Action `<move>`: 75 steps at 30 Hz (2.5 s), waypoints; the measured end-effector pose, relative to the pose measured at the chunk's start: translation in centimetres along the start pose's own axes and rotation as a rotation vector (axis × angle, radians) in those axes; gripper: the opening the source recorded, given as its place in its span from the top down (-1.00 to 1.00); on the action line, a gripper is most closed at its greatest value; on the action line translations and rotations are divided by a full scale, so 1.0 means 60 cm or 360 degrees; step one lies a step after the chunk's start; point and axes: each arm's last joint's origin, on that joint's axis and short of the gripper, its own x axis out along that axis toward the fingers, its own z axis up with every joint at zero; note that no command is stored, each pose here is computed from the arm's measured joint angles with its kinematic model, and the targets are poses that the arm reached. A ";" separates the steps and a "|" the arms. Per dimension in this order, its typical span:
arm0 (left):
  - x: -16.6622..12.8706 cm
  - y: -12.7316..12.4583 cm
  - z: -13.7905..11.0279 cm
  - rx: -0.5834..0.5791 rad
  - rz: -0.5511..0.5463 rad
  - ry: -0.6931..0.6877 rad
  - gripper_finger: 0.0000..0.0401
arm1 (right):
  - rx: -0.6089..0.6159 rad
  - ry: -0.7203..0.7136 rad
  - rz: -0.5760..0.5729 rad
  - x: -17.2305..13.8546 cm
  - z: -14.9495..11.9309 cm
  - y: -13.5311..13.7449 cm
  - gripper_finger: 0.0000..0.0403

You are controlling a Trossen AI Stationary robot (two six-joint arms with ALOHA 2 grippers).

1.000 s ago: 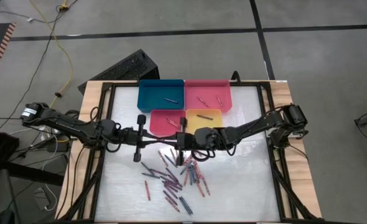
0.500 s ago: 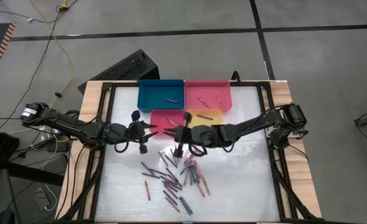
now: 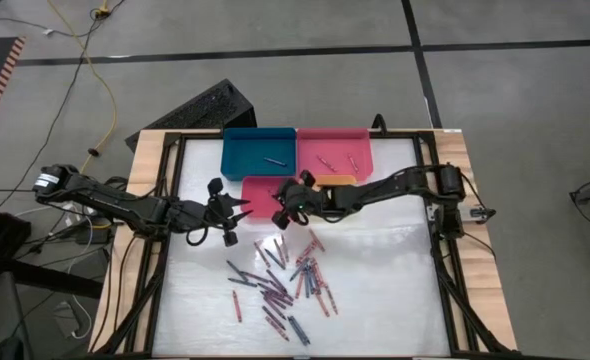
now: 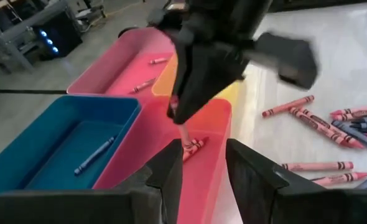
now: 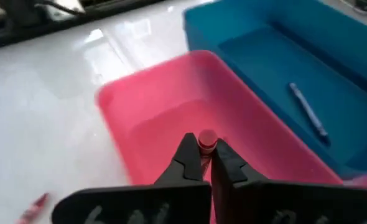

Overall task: Sort crayons
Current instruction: Put the red crayon into the red bin, then put the blue crayon into the blue bin

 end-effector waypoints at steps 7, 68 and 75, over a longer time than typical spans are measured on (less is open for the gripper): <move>0.000 0.000 -0.003 0.0018 -0.0002 0.0027 0.43 | 0.0007 0.0017 -0.0033 0.006 0.000 -0.010 0.77; 0.019 -0.117 -0.126 0.0557 -0.1385 0.0766 0.43 | -0.0066 -0.0025 0.0120 -0.046 0.014 0.032 0.27; 0.035 -0.114 -0.135 0.0494 -0.1470 0.0821 0.47 | -0.0067 -0.0019 0.0146 -0.047 0.013 0.034 0.27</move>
